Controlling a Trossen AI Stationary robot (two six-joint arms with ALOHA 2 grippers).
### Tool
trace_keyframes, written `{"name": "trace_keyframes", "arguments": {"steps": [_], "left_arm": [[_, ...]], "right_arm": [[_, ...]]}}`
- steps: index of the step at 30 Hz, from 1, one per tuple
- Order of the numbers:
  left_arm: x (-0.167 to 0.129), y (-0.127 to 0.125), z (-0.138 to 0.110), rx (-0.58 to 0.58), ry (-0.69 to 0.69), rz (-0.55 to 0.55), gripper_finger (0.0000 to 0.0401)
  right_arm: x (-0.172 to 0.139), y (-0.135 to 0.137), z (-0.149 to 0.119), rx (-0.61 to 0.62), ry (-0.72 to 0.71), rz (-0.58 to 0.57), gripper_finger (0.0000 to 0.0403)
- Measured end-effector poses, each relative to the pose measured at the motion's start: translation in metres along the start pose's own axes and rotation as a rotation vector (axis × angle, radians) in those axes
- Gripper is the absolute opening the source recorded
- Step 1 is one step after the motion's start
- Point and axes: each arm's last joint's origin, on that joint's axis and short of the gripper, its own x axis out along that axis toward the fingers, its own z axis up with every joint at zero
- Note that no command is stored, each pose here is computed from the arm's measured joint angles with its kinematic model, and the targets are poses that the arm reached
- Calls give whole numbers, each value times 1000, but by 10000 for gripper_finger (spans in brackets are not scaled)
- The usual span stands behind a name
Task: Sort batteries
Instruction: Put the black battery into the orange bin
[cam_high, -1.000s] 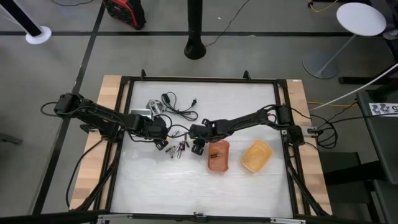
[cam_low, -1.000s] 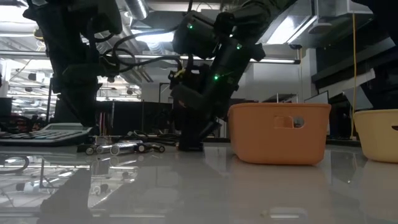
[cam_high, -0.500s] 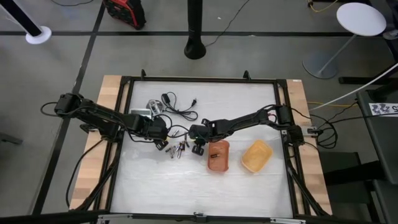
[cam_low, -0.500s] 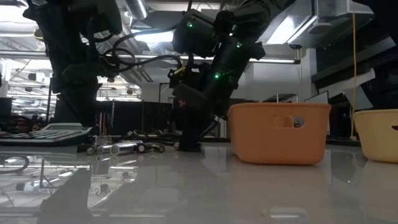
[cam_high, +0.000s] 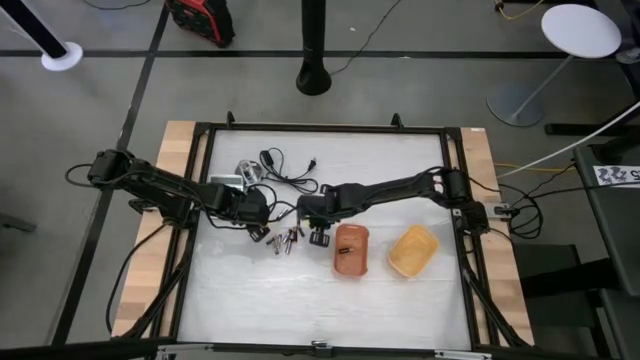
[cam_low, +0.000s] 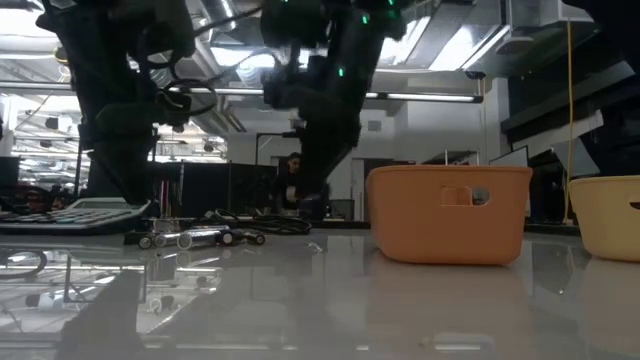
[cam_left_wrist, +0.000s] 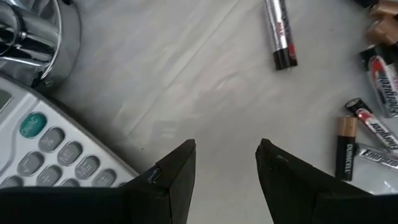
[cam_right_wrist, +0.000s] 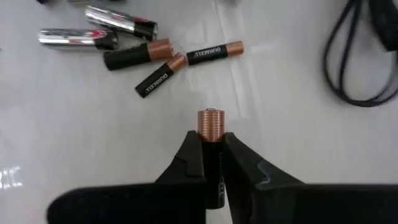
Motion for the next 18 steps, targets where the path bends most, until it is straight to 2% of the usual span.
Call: {"name": "trace_keyframes", "arguments": {"steps": [3,9,13,18], "left_arm": [[0,1,-1,5,12,13,157],[0,1,-1,5,10,11,157],[0,0,0,-1,-4,-4,157],[0,-6,6,8,-73,-47,157]], "right_arm": [[-19,0,6,-16,46,2,19],[-53,2,10,-16,153,126,20],[-64,10,2,-4,257,193,20],[-69,31,-13,-57,364,192,21]]}}
